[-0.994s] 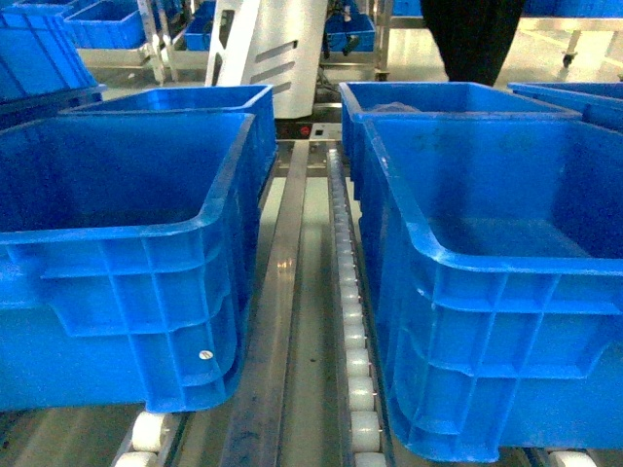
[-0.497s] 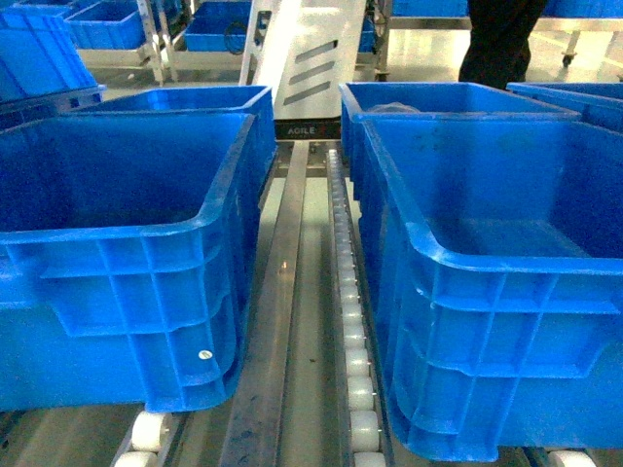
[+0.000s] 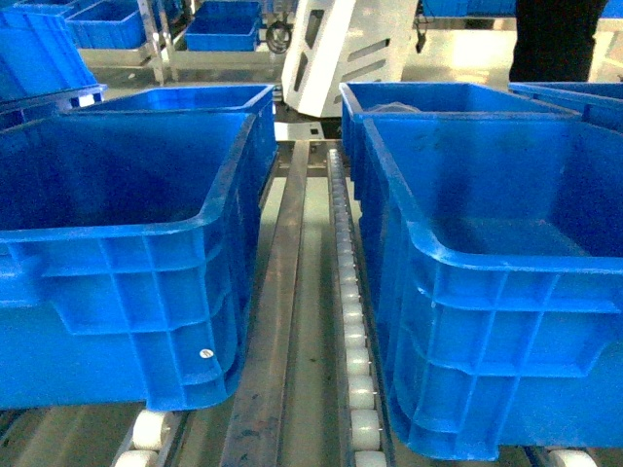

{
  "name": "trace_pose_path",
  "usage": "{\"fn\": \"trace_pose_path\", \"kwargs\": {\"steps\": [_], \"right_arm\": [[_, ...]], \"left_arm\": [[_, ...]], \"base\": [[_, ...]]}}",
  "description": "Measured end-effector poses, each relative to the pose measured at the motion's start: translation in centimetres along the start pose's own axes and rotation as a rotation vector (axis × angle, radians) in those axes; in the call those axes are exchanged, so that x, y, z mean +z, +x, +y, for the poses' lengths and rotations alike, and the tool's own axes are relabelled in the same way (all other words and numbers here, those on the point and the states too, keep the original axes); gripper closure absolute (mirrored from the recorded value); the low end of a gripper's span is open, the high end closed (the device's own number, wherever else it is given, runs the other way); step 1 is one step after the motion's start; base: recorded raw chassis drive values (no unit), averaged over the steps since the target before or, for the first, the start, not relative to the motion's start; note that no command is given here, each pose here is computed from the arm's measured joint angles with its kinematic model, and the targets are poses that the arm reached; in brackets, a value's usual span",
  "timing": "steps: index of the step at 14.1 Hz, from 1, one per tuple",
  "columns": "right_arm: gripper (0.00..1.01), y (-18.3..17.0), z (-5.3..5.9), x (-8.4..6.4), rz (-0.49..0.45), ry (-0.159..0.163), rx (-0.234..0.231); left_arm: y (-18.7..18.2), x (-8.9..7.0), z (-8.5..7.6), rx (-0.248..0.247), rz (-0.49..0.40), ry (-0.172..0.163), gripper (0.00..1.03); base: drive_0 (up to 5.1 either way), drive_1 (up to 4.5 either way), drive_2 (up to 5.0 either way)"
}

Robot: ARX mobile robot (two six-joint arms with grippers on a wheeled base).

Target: Sort blue parts and orange caps into right shelf containers

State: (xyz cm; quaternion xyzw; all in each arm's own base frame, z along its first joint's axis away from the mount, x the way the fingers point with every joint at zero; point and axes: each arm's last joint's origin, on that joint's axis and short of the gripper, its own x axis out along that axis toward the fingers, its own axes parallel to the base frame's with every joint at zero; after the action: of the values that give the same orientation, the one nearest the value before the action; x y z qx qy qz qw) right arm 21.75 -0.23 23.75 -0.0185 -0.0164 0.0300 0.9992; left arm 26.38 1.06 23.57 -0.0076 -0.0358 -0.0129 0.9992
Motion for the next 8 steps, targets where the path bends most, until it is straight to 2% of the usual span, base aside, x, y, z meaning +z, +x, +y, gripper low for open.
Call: {"fn": "trace_pose_path", "kwargs": {"steps": [1,2,3,4,5,6,8], "right_arm": [[0.57,3.3,-0.4,-0.5,0.084,0.016,-0.017],[0.57,6.6,-0.8,-1.1,0.149,0.026,-0.046],[0.57,9.5,-0.9,-1.6,0.184,0.032,-0.083],[0.51,11.4,-0.7,-2.1,0.194,0.027,-0.123],[0.38,11.8,-0.5,-2.8,0.223,0.017,-0.169],[0.25,11.7,-0.4,-2.8,0.222,0.015,-0.172],[0.01,11.7,-0.4,-2.6,0.216,0.015,-0.177]], "left_arm": [[3.2,-1.4,0.0,0.006,0.104,-0.019,0.61],[5.8,-2.2,-0.2,0.013,0.161,-0.044,0.57],[7.6,-1.9,-0.6,-0.001,0.165,-0.062,0.45],[8.4,-1.2,-1.0,-0.009,0.138,-0.069,0.32],[8.5,-0.9,-1.0,0.014,0.134,-0.074,0.20],[8.5,-1.0,-1.0,0.028,0.142,-0.088,0.07],[8.5,-1.0,-0.7,0.042,0.141,-0.094,0.05]], "base": [[0.0,0.00,0.0],[0.0,0.00,0.0],[0.0,0.00,0.0],[0.0,0.00,0.0],[0.0,0.00,0.0],[0.0,0.00,0.0],[0.0,0.00,0.0]]}}
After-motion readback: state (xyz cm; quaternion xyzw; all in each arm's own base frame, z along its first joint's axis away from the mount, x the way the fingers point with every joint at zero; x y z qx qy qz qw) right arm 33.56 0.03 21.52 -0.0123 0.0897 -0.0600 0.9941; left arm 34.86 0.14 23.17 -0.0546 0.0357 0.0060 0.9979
